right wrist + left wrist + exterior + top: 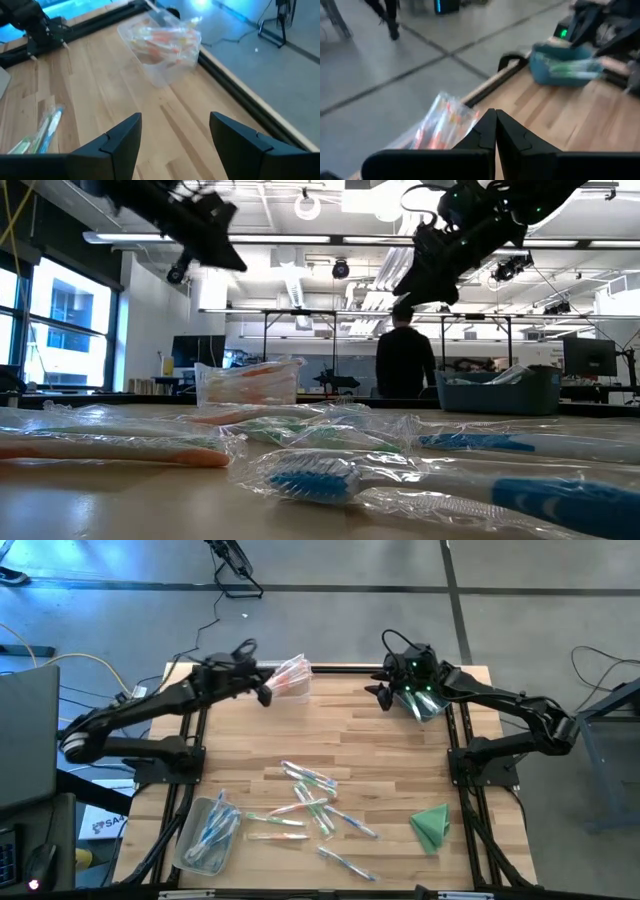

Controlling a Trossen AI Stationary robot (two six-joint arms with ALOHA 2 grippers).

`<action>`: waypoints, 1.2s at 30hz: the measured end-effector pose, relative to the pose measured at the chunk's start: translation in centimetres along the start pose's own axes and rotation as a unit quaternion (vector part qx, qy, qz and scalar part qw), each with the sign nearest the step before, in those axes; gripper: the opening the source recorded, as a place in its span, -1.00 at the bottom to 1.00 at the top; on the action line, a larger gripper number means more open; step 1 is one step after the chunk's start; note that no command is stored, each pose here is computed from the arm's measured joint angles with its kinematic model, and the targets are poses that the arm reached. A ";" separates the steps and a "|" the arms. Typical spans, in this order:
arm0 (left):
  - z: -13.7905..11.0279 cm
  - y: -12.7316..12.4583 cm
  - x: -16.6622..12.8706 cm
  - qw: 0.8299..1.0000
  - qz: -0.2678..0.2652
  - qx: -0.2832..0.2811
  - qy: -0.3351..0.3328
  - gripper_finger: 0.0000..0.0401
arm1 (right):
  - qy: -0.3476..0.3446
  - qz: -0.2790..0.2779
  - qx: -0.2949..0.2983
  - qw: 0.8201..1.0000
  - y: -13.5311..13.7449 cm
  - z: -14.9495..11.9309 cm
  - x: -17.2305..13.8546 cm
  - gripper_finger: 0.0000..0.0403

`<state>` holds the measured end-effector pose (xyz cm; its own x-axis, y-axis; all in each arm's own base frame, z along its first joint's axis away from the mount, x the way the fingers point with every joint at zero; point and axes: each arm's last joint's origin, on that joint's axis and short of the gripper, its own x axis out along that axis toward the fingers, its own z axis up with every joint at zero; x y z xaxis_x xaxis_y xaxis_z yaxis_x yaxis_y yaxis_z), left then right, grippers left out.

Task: Pick & Place Toothbrushes
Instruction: Put the top blue toothbrush into the gray bin

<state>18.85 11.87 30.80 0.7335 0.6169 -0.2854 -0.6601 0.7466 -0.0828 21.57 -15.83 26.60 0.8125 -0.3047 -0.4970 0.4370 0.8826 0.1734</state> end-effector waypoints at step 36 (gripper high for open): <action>-2.5 -5.3 -6.8 0.992 -0.106 -0.020 -0.071 -1.00 | -0.073 0.024 -0.056 0.995 1.4 1.4 0.2 0.12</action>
<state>16.90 3.08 30.77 0.8698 0.4787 -0.1197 -0.4929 0.8545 -0.1640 22.84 -15.17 27.95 0.8823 -0.3023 -0.3608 0.3567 0.9295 0.0936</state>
